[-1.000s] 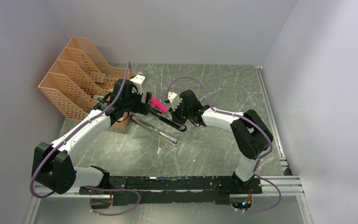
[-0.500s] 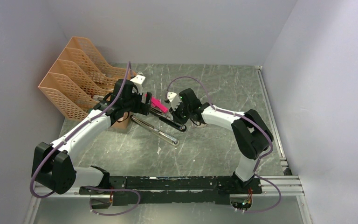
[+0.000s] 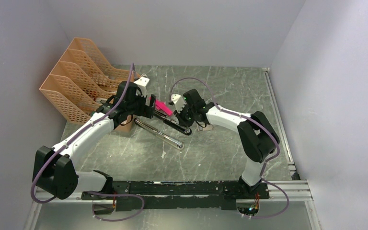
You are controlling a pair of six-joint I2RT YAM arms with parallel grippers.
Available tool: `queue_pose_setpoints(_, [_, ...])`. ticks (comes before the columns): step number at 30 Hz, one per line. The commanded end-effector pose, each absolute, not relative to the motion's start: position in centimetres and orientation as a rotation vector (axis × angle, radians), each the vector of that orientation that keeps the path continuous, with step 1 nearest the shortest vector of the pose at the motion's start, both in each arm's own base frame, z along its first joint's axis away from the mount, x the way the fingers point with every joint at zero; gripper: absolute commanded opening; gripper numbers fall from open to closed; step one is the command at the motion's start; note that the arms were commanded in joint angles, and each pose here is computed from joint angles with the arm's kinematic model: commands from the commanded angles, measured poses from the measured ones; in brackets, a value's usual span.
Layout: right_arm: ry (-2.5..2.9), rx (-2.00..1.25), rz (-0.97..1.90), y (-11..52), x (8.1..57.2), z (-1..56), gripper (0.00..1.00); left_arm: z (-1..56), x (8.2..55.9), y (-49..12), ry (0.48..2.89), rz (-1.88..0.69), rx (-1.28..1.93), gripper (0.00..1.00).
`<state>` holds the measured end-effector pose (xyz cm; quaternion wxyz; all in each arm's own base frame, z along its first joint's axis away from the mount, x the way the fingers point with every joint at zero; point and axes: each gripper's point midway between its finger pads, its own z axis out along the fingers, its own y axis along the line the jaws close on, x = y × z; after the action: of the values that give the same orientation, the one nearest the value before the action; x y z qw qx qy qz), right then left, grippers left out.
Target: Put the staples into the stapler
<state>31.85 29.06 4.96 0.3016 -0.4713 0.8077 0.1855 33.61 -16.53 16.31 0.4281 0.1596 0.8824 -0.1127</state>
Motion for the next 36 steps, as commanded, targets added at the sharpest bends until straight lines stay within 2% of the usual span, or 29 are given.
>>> queue_pose_setpoints(1, [2.268, -1.313, 0.503, 27.8, 29.9, 2.7, 0.00, 17.0, 33.6, -17.1, 2.166, -0.303, 0.421, 0.98])
queue_pose_setpoints(19, [2.293, -1.294, 0.476, 28.3, 31.1, 2.6, 0.00, 17.1, 33.7, -17.0, 2.161, -0.302, 0.421, 0.98])
queue_pose_setpoints(36, [2.062, -1.188, 0.482, 29.1, 32.4, 7.7, 0.00, 17.1, 33.6, -17.1, 2.162, -0.302, 0.423, 0.98])
